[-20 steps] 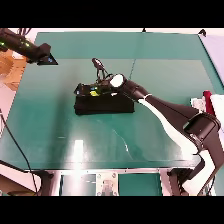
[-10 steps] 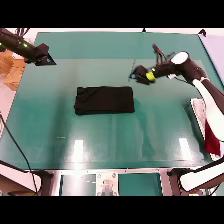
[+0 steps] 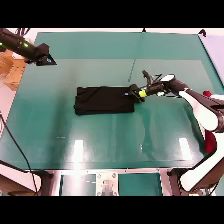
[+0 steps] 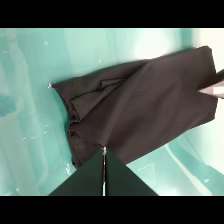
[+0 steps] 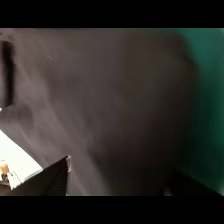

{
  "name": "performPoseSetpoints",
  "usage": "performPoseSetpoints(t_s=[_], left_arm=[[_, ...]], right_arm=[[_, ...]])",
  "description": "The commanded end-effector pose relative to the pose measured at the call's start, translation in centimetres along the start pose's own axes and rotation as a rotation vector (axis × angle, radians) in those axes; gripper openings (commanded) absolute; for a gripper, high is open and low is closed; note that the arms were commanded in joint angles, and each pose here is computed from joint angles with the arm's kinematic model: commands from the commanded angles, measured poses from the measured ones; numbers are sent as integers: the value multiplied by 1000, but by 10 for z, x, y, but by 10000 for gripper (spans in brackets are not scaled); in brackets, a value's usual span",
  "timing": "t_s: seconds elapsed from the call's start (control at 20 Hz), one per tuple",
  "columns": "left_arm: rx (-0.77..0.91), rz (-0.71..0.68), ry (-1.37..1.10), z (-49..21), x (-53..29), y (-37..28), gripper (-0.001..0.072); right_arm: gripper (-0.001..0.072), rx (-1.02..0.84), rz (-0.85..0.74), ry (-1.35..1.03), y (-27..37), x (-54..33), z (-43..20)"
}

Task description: Fold the shirts.

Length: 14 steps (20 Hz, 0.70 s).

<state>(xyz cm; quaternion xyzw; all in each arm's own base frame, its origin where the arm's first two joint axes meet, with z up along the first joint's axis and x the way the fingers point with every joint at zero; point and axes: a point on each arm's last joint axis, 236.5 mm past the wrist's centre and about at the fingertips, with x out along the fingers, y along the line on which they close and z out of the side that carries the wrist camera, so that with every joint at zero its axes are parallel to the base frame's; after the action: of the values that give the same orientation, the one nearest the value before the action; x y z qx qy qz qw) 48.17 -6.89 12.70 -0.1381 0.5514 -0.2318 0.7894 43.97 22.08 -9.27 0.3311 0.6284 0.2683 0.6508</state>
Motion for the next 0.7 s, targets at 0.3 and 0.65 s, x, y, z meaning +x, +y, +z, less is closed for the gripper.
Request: performPoseSetpoints(t_s=[0.3,0.65], left_arm=[[-3,-5,30,-7,0,-1,24],[-3,-6,40,-9,0,-2,25]], right_arm=[[17,-293,175,-106,155,-137,38],[17,-94,88,-741,121,-439,82]])
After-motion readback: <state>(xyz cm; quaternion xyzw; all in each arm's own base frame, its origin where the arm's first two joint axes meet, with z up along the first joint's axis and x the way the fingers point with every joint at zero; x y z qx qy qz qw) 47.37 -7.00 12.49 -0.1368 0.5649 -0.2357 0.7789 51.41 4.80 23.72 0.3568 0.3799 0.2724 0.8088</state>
